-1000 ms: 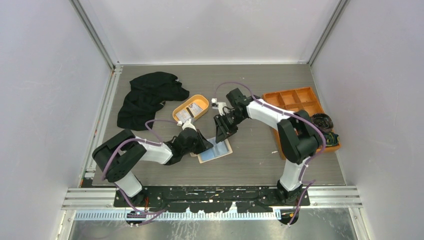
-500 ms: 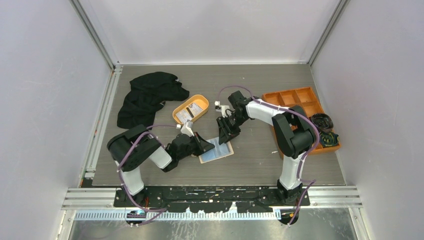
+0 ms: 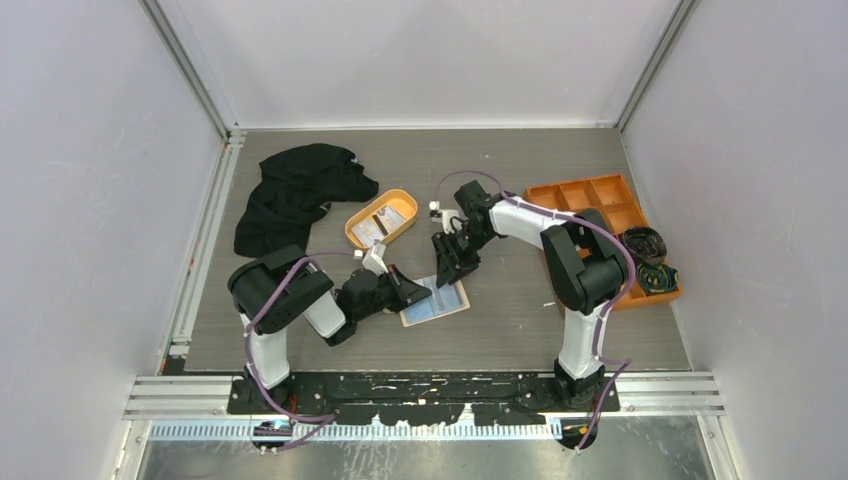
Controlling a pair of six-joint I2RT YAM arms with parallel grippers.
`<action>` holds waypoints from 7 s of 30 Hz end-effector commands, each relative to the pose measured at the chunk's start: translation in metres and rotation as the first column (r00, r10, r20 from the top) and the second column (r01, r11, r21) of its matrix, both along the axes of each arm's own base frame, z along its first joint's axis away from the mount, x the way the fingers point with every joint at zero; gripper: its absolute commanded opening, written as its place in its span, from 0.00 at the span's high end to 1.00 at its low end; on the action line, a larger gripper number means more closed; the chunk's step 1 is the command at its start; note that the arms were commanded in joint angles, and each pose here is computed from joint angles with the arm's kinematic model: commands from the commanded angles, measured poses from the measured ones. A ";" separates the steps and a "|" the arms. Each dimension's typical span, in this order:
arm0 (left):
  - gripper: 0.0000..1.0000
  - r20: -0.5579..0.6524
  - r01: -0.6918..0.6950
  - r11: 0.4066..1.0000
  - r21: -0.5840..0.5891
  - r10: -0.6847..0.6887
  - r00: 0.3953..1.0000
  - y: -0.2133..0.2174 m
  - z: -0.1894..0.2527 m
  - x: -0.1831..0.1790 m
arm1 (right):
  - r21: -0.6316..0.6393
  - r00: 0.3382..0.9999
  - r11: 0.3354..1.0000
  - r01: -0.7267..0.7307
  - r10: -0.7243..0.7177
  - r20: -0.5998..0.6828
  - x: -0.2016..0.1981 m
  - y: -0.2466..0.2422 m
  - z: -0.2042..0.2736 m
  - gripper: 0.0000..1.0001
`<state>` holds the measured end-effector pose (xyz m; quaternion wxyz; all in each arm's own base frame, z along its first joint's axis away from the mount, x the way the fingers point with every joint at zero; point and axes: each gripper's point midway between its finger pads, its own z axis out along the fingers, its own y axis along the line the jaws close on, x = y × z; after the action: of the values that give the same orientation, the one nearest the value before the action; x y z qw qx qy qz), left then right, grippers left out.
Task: Put the credit cards into the card holder
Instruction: Turn over the card slot in the card holder, then move the storage box to the center of the board, then pick up the credit card from the storage box.
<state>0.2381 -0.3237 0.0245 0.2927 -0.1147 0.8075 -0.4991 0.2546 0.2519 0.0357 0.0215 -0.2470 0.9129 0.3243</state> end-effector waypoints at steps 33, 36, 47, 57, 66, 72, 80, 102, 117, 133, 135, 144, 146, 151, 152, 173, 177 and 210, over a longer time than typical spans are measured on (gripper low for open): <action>0.76 0.031 -0.009 1.000 -0.016 0.010 0.999 0.012 0.018 -0.008 | 0.135 0.992 0.991 0.017 0.001 -0.129 -0.004 0.026 0.017 0.86; 0.74 0.040 -0.010 1.000 -0.005 0.010 0.999 0.017 0.025 -0.011 | 0.153 0.991 0.988 0.016 0.005 -0.135 -0.005 0.028 0.020 0.89; 0.66 0.075 -0.035 0.973 0.229 0.018 0.997 0.055 0.044 -0.021 | 0.197 0.990 0.980 -0.012 0.040 -0.135 -0.016 0.049 0.033 0.90; 0.31 0.265 -0.200 0.917 0.344 0.110 0.958 0.135 0.121 -0.042 | 0.151 0.973 0.968 -0.202 0.216 -0.084 -0.054 0.096 0.027 0.53; 0.10 0.319 -0.126 0.965 0.230 0.048 0.946 0.126 0.140 -0.058 | 0.225 0.946 0.926 -0.302 0.321 -0.052 -0.073 0.099 0.051 0.37; 0.00 0.430 -0.209 0.945 0.251 0.084 0.899 0.134 0.168 -0.040 | 0.177 0.867 0.867 -0.467 0.409 0.286 -0.064 0.064 0.091 0.37; 0.11 0.398 -0.244 0.903 0.354 0.090 0.913 0.120 0.162 0.007 | 0.174 0.638 0.903 -0.393 0.131 0.759 0.011 0.016 0.170 0.04; 0.35 -0.109 -0.326 0.861 0.390 0.395 0.912 0.177 0.056 0.113 | 0.230 0.953 0.965 -0.130 0.058 0.297 0.143 0.140 0.066 0.27; 0.89 -0.270 -0.149 0.926 0.346 0.251 0.930 0.145 0.020 0.118 | 0.205 0.981 0.978 -0.032 -0.008 0.193 0.149 0.164 0.029 0.43; 1.00 -0.206 -0.204 0.908 0.366 0.293 0.934 0.110 0.033 0.107 | 0.146 0.922 0.977 0.153 -0.194 0.336 0.147 0.118 0.053 0.35; 1.00 -0.178 -0.241 0.898 0.368 0.323 0.930 0.103 0.035 0.104 | 0.131 0.908 0.975 0.181 -0.216 0.358 0.146 0.106 0.057 0.35; 1.00 -0.074 -0.348 0.871 0.348 0.395 0.916 0.056 0.046 0.080 | 0.091 0.868 0.955 0.282 -0.294 0.401 0.113 0.041 0.064 0.32; 1.00 -0.055 -0.363 0.866 0.343 0.404 0.913 0.044 0.047 0.073 | 0.100 0.852 0.952 0.289 -0.303 0.426 0.107 0.029 0.067 0.31; 1.00 -0.026 -0.400 0.863 0.309 0.428 0.903 0.019 0.045 0.066 | 0.136 0.865 0.935 0.327 -0.355 0.355 0.095 0.006 0.055 0.31; 1.00 -0.024 -0.401 0.865 0.301 0.427 0.904 0.014 0.045 0.064 | 0.156 0.872 0.930 0.334 -0.367 0.322 0.093 0.005 0.052 0.31; 1.00 -0.024 -0.420 0.862 0.284 0.444 0.896 -0.018 0.032 0.052 | 0.205 0.893 0.889 0.411 -0.438 0.108 0.085 0.003 0.018 0.36; 1.00 -0.030 -0.416 0.864 0.284 0.441 0.897 -0.022 0.030 0.052 | 0.287 0.900 0.870 0.401 -0.432 0.053 0.081 0.016 0.032 0.41; 1.00 -0.014 -0.419 0.843 0.337 0.449 0.893 -0.029 0.033 0.071 | 0.125 0.890 0.896 0.426 -0.440 0.119 0.094 -0.025 0.022 0.55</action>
<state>0.3013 -0.3471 0.0514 0.3706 -0.2734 0.8444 -0.2736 0.3398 0.2335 0.0553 0.1550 -0.0392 0.9150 0.3706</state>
